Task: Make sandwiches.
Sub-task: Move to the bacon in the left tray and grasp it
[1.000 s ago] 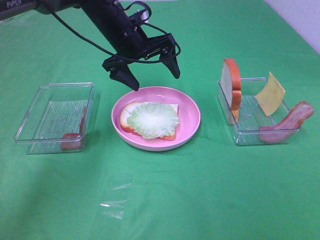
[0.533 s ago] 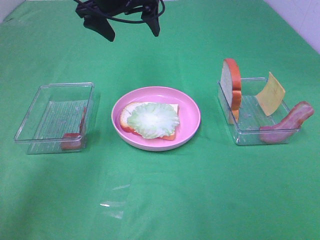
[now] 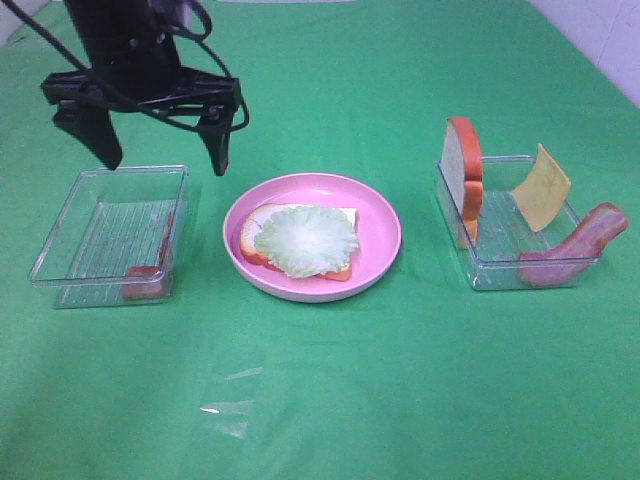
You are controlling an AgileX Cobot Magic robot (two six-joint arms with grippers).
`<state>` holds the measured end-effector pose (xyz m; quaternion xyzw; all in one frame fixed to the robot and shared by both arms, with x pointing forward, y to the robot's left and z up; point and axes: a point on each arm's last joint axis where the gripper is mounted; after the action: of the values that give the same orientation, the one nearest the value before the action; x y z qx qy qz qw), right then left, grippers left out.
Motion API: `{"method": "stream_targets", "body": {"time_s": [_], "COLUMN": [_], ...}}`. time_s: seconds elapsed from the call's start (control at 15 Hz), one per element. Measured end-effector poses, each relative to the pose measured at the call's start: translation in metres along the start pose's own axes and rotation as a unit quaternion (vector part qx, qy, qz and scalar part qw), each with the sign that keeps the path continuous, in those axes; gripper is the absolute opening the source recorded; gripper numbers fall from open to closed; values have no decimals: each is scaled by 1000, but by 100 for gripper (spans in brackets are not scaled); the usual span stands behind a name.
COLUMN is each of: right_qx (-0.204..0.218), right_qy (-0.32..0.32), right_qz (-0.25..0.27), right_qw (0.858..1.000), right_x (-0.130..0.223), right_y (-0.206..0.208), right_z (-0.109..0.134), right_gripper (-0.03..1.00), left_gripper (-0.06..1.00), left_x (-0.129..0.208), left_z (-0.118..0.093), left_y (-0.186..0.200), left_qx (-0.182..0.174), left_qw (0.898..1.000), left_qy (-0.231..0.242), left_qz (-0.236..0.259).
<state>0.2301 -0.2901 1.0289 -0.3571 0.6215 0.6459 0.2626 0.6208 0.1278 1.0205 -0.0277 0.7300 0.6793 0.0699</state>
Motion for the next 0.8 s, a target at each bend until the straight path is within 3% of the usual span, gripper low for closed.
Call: {"method": "stream_targets", "body": {"time_s": [0.13,0.4,0.8], "right_qx": [0,0,0], "right_qy": [0,0,0], "right_qz": [0,0,0], "right_qw": [1000,1000,1000], "right_x": [0,0,0], "right_y": [0,0,0], "right_z": [0,0,0], "right_gripper": [85,85,85], "left_gripper": [99,99,99], "left_x": [13,23,18], "left_z": [8,12,12], "left_y": [-16,-28,-30], "left_qx": [-27,-39,-38], "left_qw": [999,998,999], "left_qy": [14,16,21], "left_qz": [31,56,30]}}
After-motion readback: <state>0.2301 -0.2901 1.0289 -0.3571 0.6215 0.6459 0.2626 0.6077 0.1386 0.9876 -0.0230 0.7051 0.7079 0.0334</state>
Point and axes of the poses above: a point on each arm's last joint axis where the gripper is mounted, y pointing back along that axis away from the gripper, z along the wrist's bending axis when the last joint is at zero, x = y × z, and after that the axes turned 3 degrees about y, right-handed
